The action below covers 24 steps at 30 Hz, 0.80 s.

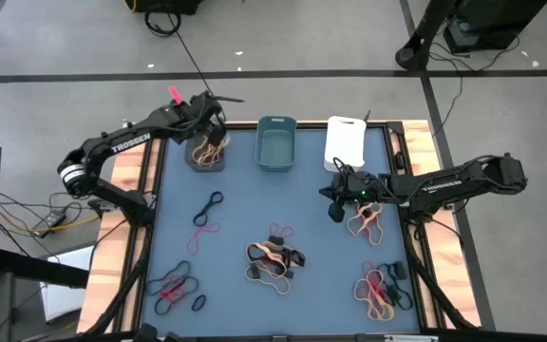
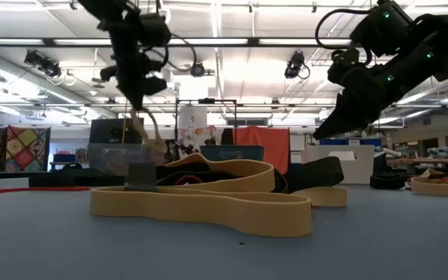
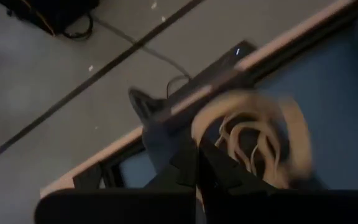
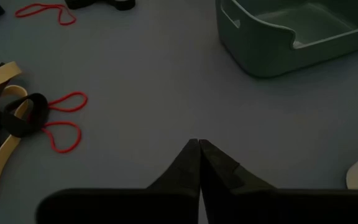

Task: Sort rubber bands into baskets
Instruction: Put the yellow rubber band into the black bin

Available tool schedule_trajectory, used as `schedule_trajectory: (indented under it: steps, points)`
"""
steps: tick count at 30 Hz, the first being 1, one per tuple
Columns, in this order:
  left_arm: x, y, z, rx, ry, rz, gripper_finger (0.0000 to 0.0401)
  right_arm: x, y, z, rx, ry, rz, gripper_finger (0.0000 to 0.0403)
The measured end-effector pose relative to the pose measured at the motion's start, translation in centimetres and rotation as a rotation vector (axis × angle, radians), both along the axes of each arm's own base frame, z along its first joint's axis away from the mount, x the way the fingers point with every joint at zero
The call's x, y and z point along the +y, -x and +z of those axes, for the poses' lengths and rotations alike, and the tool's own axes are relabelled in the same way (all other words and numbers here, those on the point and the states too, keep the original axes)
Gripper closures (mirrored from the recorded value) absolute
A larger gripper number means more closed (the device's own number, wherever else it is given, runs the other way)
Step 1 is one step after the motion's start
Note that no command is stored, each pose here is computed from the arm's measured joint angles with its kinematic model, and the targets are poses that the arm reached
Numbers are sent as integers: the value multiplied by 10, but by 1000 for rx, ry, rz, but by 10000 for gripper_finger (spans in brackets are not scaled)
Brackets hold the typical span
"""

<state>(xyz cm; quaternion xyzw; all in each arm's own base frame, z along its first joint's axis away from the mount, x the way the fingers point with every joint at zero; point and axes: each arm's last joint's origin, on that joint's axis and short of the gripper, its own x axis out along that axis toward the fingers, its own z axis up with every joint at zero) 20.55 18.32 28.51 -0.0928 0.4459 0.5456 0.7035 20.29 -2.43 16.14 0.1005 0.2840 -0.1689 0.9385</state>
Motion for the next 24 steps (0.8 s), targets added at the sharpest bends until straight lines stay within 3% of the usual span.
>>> schedule_trajectory:
  steps: [8,12,18,24]
  points:
    - [9,8,-34,-100,72,3,381,0,-1,2,-19,2,0,384]
    - [11,12,-37,-117,108,16,330,0,-1,2,-27,4,1,387]
    - [12,30,-42,-39,155,163,246,0,-2,2,-27,5,1,392]
    - [8,29,-42,-47,192,141,224,0,-2,2,-27,6,2,386]
